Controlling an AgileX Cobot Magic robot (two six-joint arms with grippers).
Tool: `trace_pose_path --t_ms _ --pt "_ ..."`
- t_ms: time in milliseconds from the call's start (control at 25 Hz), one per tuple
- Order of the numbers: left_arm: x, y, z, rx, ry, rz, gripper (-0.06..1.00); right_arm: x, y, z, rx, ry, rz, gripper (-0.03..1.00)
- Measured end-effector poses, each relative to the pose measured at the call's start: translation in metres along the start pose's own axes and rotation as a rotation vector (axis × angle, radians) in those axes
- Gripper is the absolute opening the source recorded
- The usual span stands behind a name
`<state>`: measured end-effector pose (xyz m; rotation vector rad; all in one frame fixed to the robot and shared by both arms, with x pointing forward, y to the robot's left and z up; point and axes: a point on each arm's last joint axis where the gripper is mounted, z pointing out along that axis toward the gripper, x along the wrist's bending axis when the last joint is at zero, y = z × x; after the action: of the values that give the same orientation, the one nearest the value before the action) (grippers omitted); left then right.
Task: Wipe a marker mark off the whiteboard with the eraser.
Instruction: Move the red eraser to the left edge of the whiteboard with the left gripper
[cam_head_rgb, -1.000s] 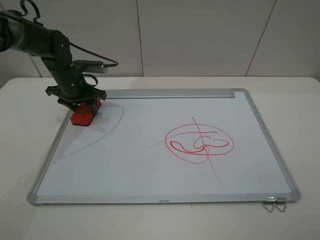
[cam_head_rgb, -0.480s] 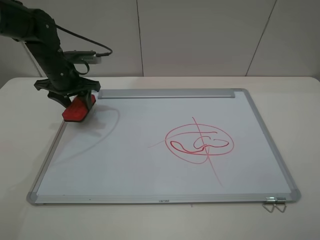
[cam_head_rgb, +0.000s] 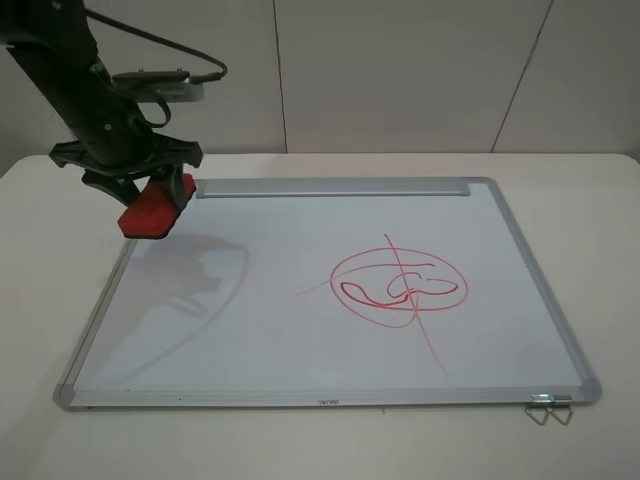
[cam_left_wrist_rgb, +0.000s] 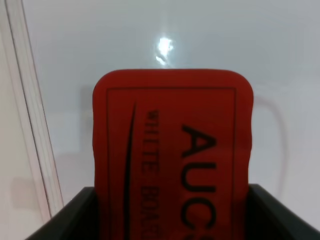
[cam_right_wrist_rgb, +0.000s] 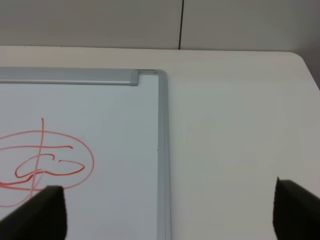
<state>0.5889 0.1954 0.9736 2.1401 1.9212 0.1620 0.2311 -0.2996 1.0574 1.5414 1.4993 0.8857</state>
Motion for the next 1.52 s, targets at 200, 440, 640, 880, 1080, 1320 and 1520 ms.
trace_pose_path --t_ms 200,440,640,880,1080,1320,1520 --pt "-0.011 -0.038 0.009 0.008 0.015 -0.021 0.56 0.0 0.0 0.0 0.0 0.0 0.0 0.71" --pt "-0.018 -0.078 0.014 0.005 0.078 -0.024 0.56 0.0 0.0 0.0 0.0 0.0 0.0 0.71" --pt "-0.023 -0.1 0.027 -0.011 0.06 -0.036 0.56 0.0 0.0 0.0 0.0 0.0 0.0 0.71" --pt "-0.021 -0.113 0.037 -0.053 0.025 -0.061 0.56 0.0 0.0 0.0 0.0 0.0 0.0 0.71" --pt "-0.022 -0.112 0.038 -0.078 0.018 -0.045 0.56 0.0 0.0 0.0 0.0 0.0 0.0 0.71" --pt "-0.022 -0.112 0.038 -0.074 0.022 -0.042 0.57 0.0 0.0 0.0 0.0 0.0 0.0 0.71" --pt "-0.022 -0.112 0.038 -0.077 0.02 -0.042 0.73 0.0 0.0 0.0 0.0 0.0 0.0 0.71"
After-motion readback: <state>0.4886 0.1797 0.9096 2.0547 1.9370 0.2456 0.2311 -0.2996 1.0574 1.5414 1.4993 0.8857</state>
